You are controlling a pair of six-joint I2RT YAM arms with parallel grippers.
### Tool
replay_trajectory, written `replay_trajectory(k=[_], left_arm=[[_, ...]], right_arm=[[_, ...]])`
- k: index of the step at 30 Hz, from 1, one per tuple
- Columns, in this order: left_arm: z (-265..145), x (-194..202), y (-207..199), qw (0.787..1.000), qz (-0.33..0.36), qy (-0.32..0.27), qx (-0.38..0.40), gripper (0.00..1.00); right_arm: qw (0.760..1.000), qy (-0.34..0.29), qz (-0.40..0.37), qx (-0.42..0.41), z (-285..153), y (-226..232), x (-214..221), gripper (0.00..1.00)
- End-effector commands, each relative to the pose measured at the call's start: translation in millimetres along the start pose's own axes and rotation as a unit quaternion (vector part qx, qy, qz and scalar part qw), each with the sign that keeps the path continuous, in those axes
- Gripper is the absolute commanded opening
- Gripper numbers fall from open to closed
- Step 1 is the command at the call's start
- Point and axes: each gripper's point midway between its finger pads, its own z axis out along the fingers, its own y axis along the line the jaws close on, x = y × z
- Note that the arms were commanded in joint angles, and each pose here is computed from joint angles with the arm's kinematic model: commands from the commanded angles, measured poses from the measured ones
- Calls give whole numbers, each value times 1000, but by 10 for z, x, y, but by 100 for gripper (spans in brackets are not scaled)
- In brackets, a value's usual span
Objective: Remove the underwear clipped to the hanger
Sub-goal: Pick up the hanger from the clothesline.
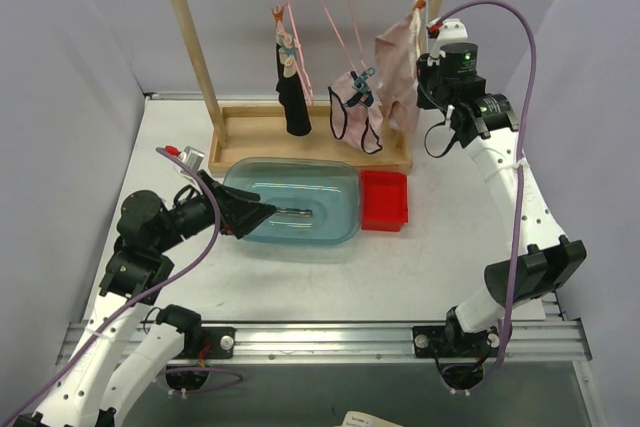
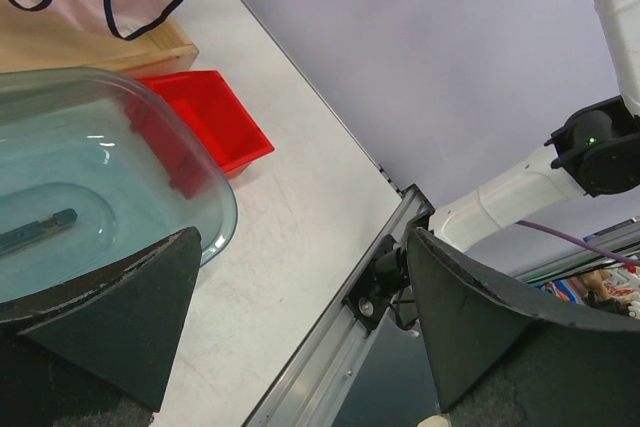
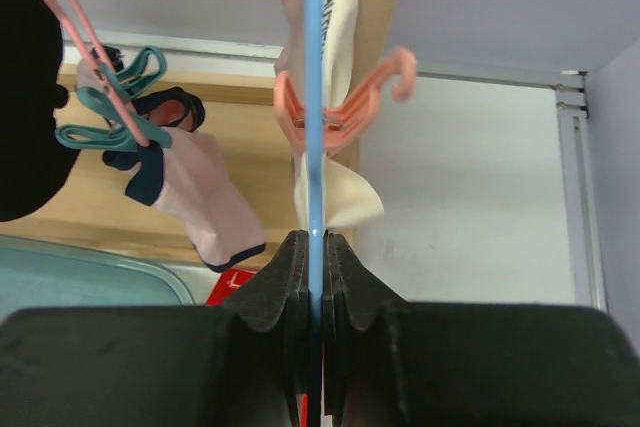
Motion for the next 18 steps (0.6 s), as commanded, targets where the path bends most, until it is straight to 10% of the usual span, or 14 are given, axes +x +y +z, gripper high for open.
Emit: replay_trajectory(k=[1,18], left_arm=[[-12,-49,-31,1000,13,-7,0,94],[15,-71,-18,1000,12,-9,-1,94]], right_arm=[[1000,-23,11,-5,-31,6,-185,0],[986,-153,-30,-62,-254,187,-718,0]])
